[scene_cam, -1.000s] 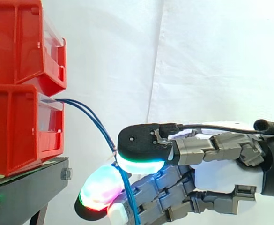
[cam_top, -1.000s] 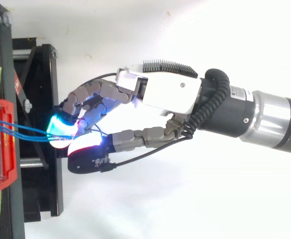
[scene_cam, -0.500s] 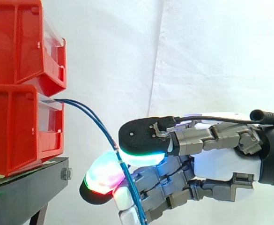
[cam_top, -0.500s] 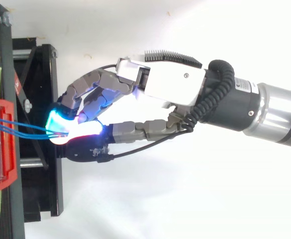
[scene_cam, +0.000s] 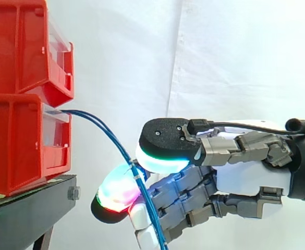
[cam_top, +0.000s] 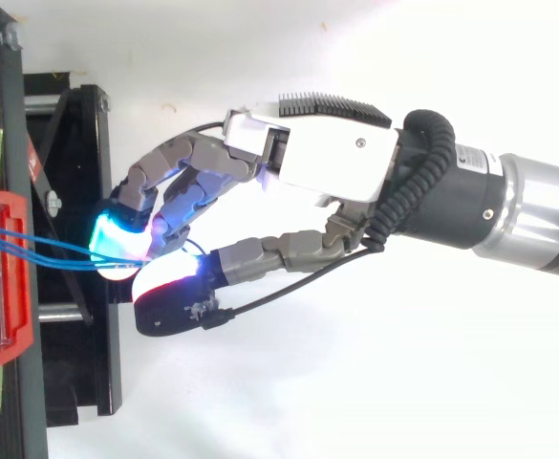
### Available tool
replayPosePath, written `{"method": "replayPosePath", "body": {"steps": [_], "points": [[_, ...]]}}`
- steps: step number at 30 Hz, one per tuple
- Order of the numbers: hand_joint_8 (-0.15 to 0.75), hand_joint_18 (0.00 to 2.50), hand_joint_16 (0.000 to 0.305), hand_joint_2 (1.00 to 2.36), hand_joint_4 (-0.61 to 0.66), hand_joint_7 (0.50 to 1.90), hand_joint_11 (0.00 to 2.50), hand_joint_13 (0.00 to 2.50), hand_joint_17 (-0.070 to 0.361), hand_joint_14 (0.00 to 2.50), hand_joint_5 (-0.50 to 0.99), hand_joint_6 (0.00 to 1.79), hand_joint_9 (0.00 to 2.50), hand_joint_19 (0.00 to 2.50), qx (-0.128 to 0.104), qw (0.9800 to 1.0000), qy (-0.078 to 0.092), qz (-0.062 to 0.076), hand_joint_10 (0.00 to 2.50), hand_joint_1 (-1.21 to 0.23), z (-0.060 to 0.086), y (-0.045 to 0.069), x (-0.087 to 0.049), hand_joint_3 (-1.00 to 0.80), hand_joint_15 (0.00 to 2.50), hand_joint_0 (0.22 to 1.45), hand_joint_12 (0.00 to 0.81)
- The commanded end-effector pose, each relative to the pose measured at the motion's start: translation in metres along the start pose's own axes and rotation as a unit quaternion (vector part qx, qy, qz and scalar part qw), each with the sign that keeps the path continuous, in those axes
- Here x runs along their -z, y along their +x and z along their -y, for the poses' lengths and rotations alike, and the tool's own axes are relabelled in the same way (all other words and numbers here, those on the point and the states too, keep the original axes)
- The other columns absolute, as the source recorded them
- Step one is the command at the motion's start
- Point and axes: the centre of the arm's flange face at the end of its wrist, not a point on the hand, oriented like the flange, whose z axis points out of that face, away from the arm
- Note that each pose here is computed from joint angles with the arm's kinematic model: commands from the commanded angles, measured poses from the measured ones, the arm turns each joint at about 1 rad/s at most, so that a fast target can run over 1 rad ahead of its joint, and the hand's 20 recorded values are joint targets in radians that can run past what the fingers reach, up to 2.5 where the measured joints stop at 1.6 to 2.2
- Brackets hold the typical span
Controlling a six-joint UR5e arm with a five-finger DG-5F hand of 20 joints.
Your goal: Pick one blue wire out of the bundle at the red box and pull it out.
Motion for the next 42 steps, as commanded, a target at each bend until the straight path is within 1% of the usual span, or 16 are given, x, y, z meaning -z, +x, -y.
{"method": "replayPosePath", "body": {"steps": [1, 4, 11, 16, 22, 26, 28, 29, 30, 33, 34, 36, 38, 39, 41, 42], "points": [[0.322, 0.68, 0.048, 1.01, 0.15, 0.73, 0.48, 0.88, 0.108, 0.02, -0.20, 0.90, 0.91, 0.43, 0.006, 1.0000, 0.000, 0.001, 0.01, -0.73, 0.000, 0.000, 0.000, -0.37, 0.46, 0.55, 0.385], [0.317, 0.69, 0.047, 1.01, 0.16, 0.74, 0.49, 0.88, 0.107, 0.02, -0.20, 0.92, 0.91, 0.43, 0.007, 1.0000, 0.000, 0.000, 0.01, -0.77, 0.000, 0.000, 0.000, -0.34, 0.46, 0.58, 0.383], [0.314, 0.73, 0.047, 1.02, 0.08, 0.78, 0.54, 0.90, 0.105, 0.02, -0.20, 0.95, 0.91, 0.45, 0.008, 1.0000, 0.001, 0.000, 0.01, -0.80, 0.000, 0.000, 0.000, -0.24, 0.49, 0.62, 0.379], [0.318, 0.75, 0.047, 1.02, 0.06, 0.79, 0.56, 0.91, 0.106, 0.02, -0.20, 0.96, 0.91, 0.46, 0.007, 1.0000, 0.000, 0.000, 0.01, -0.81, 0.000, 0.000, 0.000, -0.19, 0.50, 0.63, 0.382], [0.319, 0.76, 0.047, 1.02, 0.05, 0.80, 0.57, 0.92, 0.106, 0.02, -0.19, 0.96, 0.94, 0.46, 0.008, 1.0000, 0.001, 0.000, 0.01, -0.80, 0.000, 0.000, 0.000, -0.18, 0.51, 0.63, 0.383], [0.320, 0.77, 0.047, 1.02, 0.03, 0.84, 0.58, 0.92, 0.106, 0.02, -0.19, 0.96, 0.96, 0.46, 0.007, 1.0000, 0.001, 0.000, 0.01, -0.80, 0.000, 0.001, 0.000, -0.20, 0.51, 0.65, 0.384], [0.324, 0.78, 0.047, 1.02, 0.02, 0.84, 0.58, 0.92, 0.107, 0.02, -0.19, 0.96, 0.96, 0.47, 0.003, 1.0000, 0.000, -0.002, 0.01, -0.80, -0.003, 0.002, 0.001, -0.22, 0.51, 0.66, 0.386], [0.324, 0.78, 0.047, 1.02, 0.01, 0.83, 0.58, 0.93, 0.107, 0.02, -0.19, 0.96, 0.96, 0.46, 0.004, 1.0000, 0.003, -0.005, 0.01, -0.80, -0.012, 0.001, 0.004, -0.23, 0.51, 0.67, 0.388], [0.325, 0.79, 0.047, 1.02, 0.01, 0.83, 0.58, 0.93, 0.106, 0.02, -0.19, 0.95, 0.96, 0.46, 0.007, 0.9999, 0.011, -0.011, 0.01, -0.80, -0.016, -0.001, 0.006, -0.23, 0.51, 0.67, 0.388], [0.327, 0.80, 0.047, 1.01, 0.01, 0.82, 0.57, 0.93, 0.106, 0.02, -0.19, 0.95, 0.96, 0.46, 0.016, 0.9990, 0.035, -0.022, 0.01, -0.81, -0.028, -0.008, 0.015, -0.28, 0.51, 0.69, 0.390], [0.325, 0.80, 0.047, 1.01, 0.01, 0.81, 0.58, 0.93, 0.106, 0.02, -0.19, 0.95, 0.96, 0.46, 0.016, 0.9990, 0.035, -0.022, 0.01, -0.82, -0.028, -0.008, 0.015, -0.29, 0.50, 0.69, 0.388], [0.324, 0.81, 0.047, 1.01, 0.01, 0.80, 0.58, 0.93, 0.105, 0.02, -0.19, 0.95, 0.96, 0.45, 0.017, 0.9980, 0.051, -0.034, 0.01, -0.82, -0.037, -0.013, 0.021, -0.32, 0.50, 0.70, 0.389], [0.325, 0.82, 0.046, 1.01, 0.02, 0.82, 0.58, 0.93, 0.104, 0.02, -0.19, 0.95, 0.97, 0.46, 0.017, 0.9974, 0.057, -0.041, 0.01, -0.83, -0.039, -0.014, 0.024, -0.35, 0.50, 0.71, 0.389], [0.322, 0.82, 0.046, 1.01, 0.01, 0.82, 0.58, 0.93, 0.104, 0.02, -0.19, 0.95, 0.97, 0.45, 0.014, 0.9970, 0.060, -0.046, 0.01, -0.83, -0.043, -0.016, 0.026, -0.36, 0.50, 0.71, 0.387], [0.327, 0.82, 0.046, 1.01, 0.00, 0.86, 0.59, 0.94, 0.103, 0.02, -0.18, 0.94, 0.99, 0.45, 0.012, 0.9965, 0.064, -0.052, 0.01, -0.83, -0.055, -0.023, 0.029, -0.40, 0.50, 0.72, 0.388], [0.327, 0.83, 0.046, 1.01, 0.00, 0.87, 0.58, 0.94, 0.103, 0.02, -0.18, 0.94, 0.99, 0.45, 0.012, 0.9965, 0.064, -0.052, 0.01, -0.83, -0.055, -0.023, 0.029, -0.41, 0.50, 0.72, 0.389]]}}
